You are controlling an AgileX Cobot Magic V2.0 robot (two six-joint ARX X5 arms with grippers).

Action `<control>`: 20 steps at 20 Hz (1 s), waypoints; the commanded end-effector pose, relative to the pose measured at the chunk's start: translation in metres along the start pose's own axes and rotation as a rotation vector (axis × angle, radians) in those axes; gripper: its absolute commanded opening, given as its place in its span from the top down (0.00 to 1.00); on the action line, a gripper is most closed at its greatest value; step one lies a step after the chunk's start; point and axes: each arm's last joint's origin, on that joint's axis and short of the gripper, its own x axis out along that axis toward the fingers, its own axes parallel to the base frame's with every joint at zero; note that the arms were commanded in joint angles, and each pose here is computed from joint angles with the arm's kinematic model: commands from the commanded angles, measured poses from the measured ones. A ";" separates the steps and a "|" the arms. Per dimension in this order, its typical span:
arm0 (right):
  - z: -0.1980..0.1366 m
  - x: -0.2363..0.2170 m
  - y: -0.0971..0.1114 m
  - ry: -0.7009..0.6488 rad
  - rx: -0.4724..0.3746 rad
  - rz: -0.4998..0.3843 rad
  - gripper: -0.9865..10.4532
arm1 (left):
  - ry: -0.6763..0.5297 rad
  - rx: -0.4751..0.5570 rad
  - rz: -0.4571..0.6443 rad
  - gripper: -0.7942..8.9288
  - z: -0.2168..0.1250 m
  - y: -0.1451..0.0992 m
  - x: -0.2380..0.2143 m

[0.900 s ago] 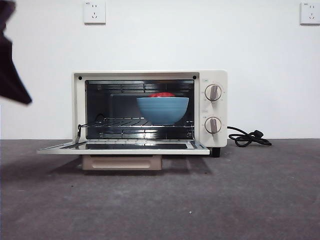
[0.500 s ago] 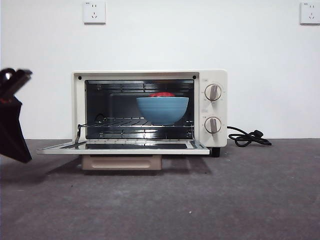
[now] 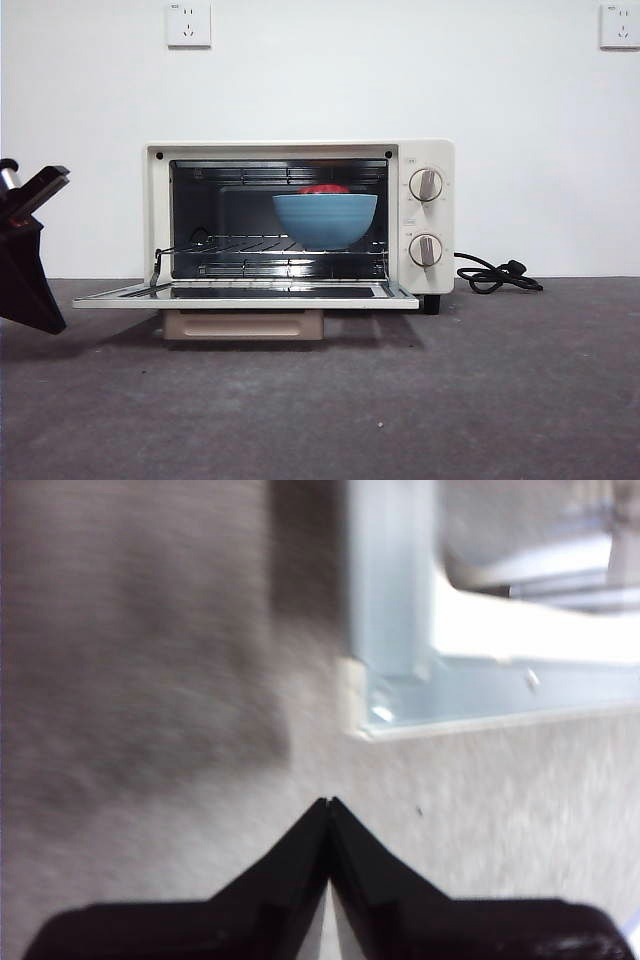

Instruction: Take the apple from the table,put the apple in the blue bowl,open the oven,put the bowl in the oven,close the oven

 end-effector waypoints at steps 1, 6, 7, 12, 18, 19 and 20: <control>-0.003 -0.004 -0.002 0.010 0.008 0.003 0.92 | -0.010 -0.086 0.001 0.92 0.001 0.009 0.002; -0.005 -0.011 -0.004 -0.005 0.014 0.021 0.92 | -0.052 -0.133 -0.041 0.92 0.006 0.012 -0.002; -0.006 -0.012 -0.004 -0.007 0.016 0.023 0.92 | -0.057 -0.142 -0.043 0.92 0.007 0.012 -0.002; -0.006 -0.013 -0.004 -0.008 0.023 0.033 0.92 | -0.075 -0.159 -0.040 0.92 0.009 0.011 -0.001; -0.006 -0.013 -0.004 -0.006 0.024 0.060 0.92 | -0.083 -0.162 -0.040 0.92 0.010 0.010 0.000; -0.006 -0.013 -0.004 -0.007 0.024 0.060 0.92 | -0.086 -0.163 -0.040 0.92 0.010 0.010 0.000; -0.006 -0.014 -0.004 -0.009 0.026 0.060 0.92 | -0.089 -0.164 -0.041 0.92 0.010 0.010 0.000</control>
